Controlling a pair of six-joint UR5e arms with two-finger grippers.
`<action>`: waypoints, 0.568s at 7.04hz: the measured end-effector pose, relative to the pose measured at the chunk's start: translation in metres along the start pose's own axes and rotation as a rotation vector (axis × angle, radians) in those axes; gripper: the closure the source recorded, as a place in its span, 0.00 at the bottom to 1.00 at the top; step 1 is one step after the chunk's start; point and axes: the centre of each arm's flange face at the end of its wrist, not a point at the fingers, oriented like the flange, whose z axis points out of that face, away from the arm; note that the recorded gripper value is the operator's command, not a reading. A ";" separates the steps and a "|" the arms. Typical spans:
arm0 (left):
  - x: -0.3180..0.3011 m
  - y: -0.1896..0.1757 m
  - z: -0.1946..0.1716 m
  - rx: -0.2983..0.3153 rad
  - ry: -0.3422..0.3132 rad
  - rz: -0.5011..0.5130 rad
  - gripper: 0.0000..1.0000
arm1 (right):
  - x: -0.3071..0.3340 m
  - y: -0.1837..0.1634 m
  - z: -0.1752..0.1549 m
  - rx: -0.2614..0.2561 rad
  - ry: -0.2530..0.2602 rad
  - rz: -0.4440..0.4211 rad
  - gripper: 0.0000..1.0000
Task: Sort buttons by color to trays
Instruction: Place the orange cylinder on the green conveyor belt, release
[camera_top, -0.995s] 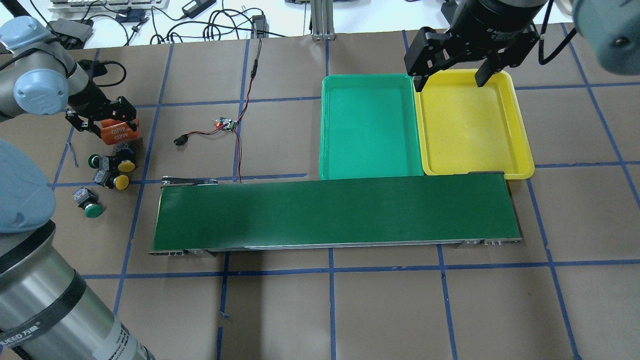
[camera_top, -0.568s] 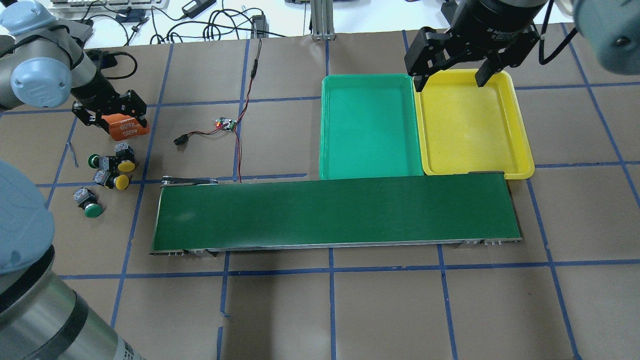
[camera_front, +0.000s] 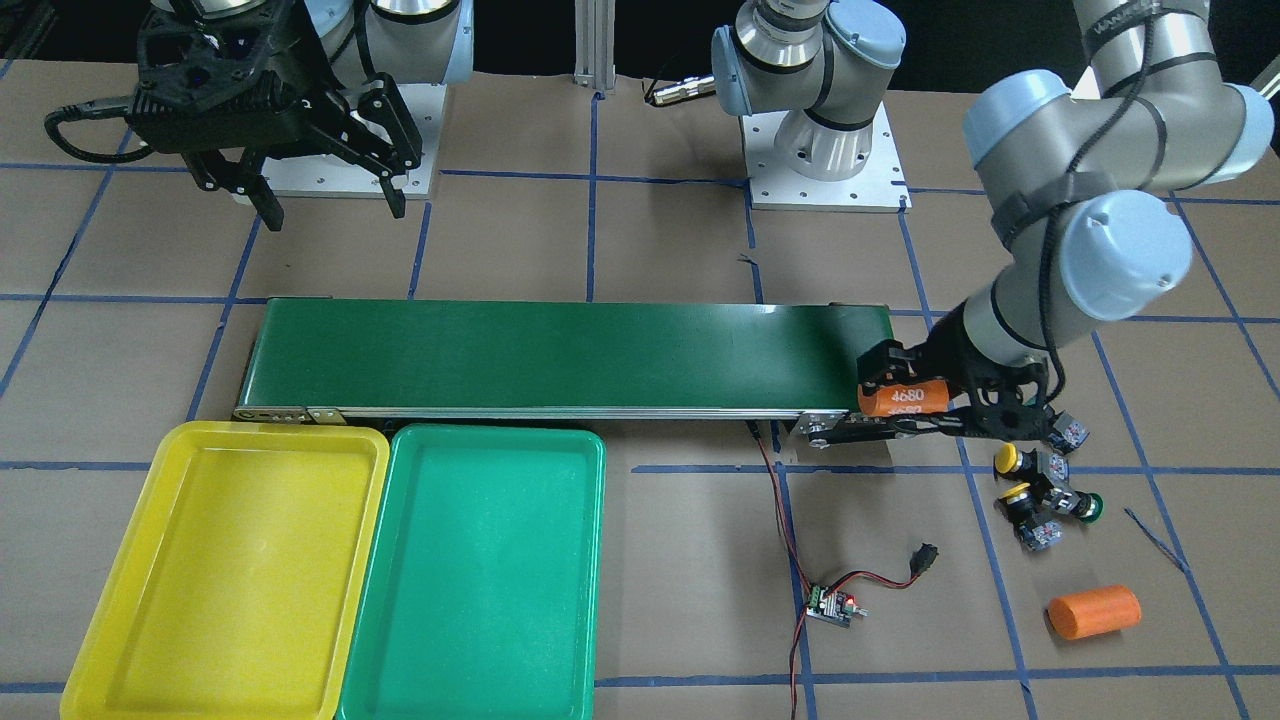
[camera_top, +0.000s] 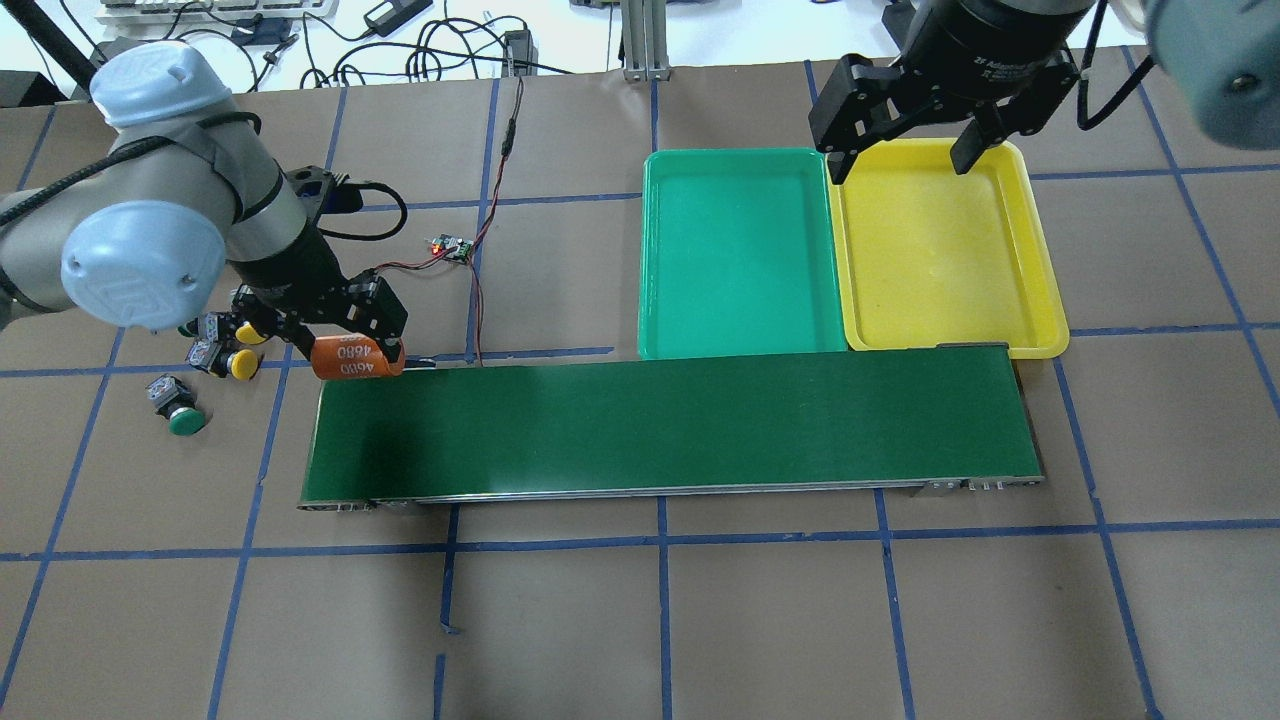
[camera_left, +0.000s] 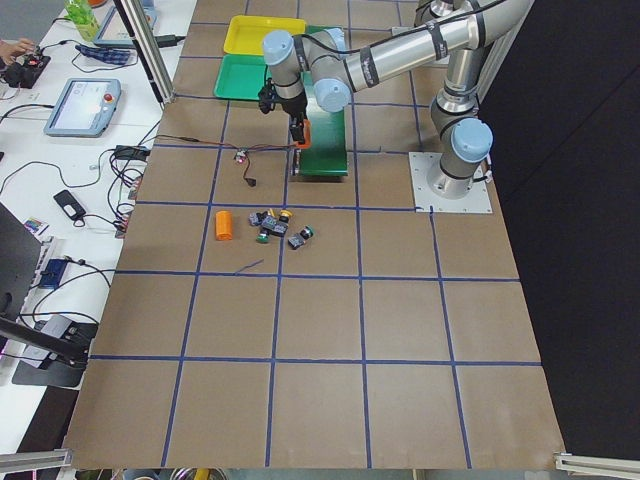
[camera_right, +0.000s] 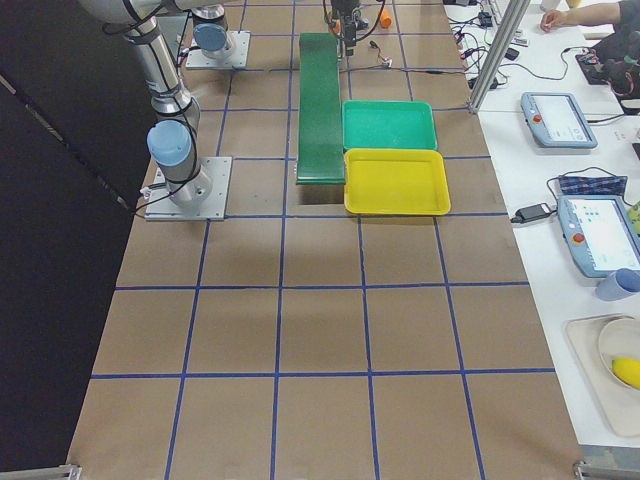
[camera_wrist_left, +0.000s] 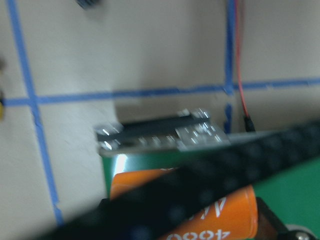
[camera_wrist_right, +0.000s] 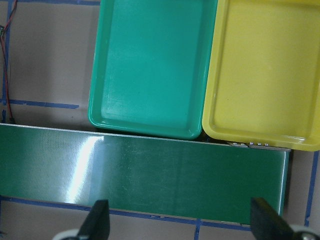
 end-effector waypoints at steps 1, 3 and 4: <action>0.008 0.014 0.015 -0.024 0.002 0.010 0.23 | 0.000 0.000 0.000 0.000 0.000 0.000 0.00; 0.012 0.023 0.038 -0.055 0.007 0.016 0.00 | -0.001 0.000 0.000 0.001 0.000 -0.002 0.00; 0.012 0.024 0.042 -0.059 0.007 0.019 0.00 | -0.002 0.000 0.000 0.001 0.000 -0.003 0.00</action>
